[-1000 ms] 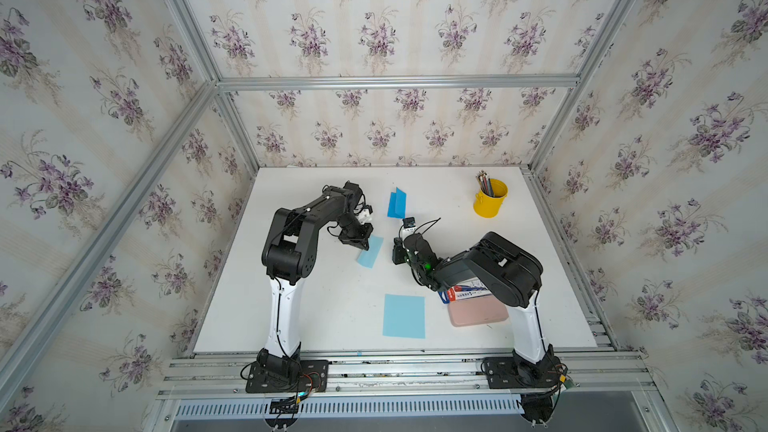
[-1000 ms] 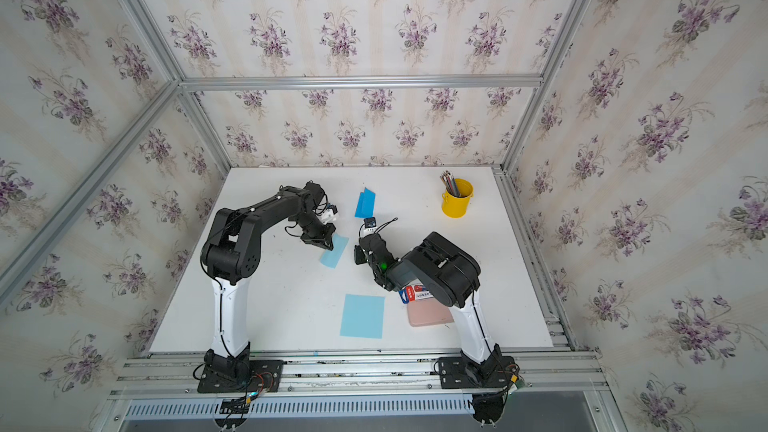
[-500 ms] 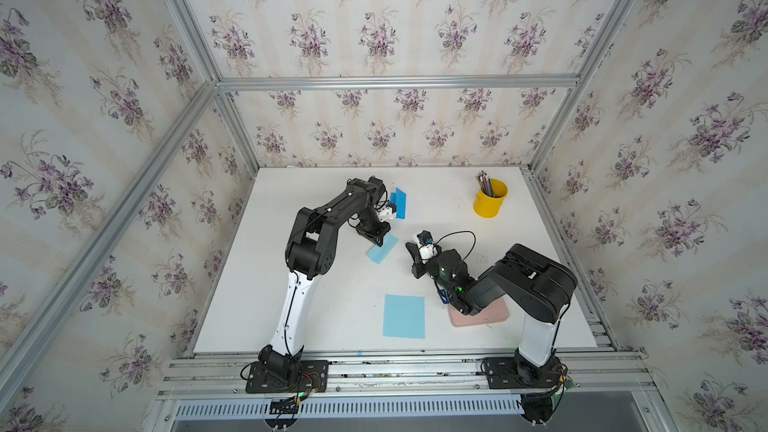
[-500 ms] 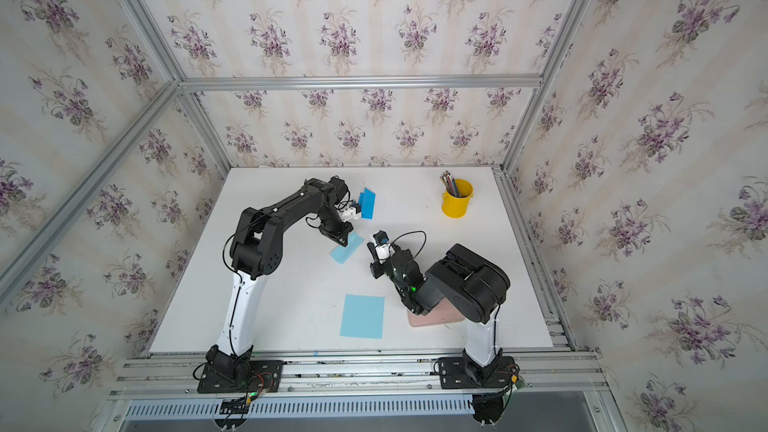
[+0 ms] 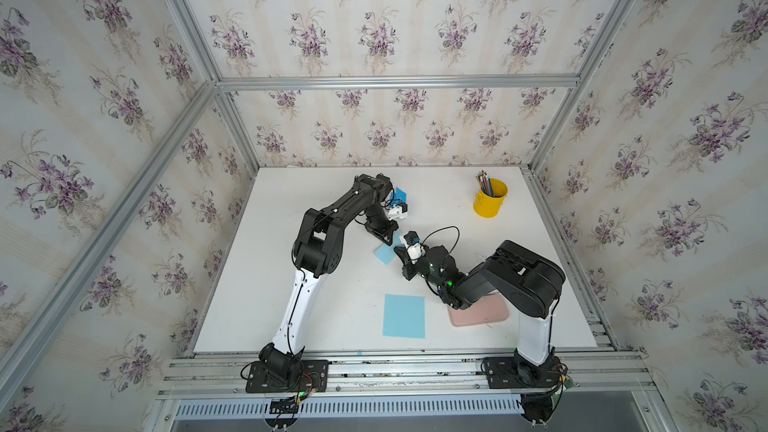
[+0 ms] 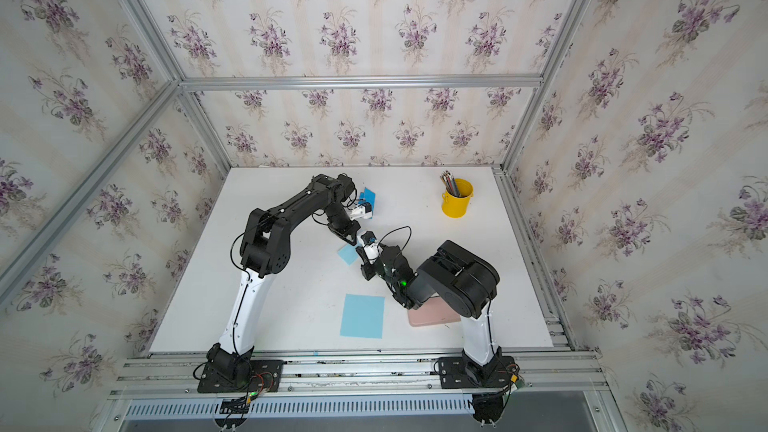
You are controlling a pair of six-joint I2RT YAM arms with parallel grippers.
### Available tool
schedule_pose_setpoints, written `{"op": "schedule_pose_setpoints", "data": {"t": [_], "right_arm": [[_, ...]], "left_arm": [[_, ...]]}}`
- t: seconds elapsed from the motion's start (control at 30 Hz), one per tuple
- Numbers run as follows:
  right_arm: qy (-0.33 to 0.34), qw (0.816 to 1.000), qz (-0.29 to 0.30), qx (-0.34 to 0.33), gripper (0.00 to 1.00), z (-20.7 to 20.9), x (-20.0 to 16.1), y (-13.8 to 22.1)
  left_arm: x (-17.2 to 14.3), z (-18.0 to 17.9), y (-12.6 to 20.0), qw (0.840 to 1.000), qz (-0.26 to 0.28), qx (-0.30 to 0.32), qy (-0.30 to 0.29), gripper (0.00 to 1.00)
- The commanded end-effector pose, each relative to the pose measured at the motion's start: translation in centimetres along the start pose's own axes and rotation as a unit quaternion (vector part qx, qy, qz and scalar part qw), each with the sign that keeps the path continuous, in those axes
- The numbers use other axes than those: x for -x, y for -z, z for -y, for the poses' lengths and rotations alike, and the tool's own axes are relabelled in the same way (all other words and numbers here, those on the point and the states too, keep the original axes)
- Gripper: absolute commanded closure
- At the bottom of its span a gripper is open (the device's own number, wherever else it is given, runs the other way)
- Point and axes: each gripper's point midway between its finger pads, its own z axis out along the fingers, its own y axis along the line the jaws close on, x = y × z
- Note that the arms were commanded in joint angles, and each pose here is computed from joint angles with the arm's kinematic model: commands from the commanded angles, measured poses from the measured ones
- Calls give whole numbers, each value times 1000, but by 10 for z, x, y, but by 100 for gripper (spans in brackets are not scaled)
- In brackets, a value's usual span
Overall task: Fold the square paper along the opposite sides
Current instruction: Smooth out the paper at the center of the board.
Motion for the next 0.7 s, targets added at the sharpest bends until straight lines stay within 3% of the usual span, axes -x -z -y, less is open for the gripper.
{"op": "schedule_pose_setpoints", "data": {"t": [0.0,0.27,0.67], "right_arm": [[3,999,-31,-12,96,4,-14,-4],[-7,998,-61,-21,96,8,-29,-10],[2,997,-64,-32,96,12,-30,-24]], "left_arm": [[-6,11,-2,999,-13,-29,-10,100],[-14,9,-13,999,-37,-19,-8,100],[-12,10,-10,999,-33,-15,-17,100]]}}
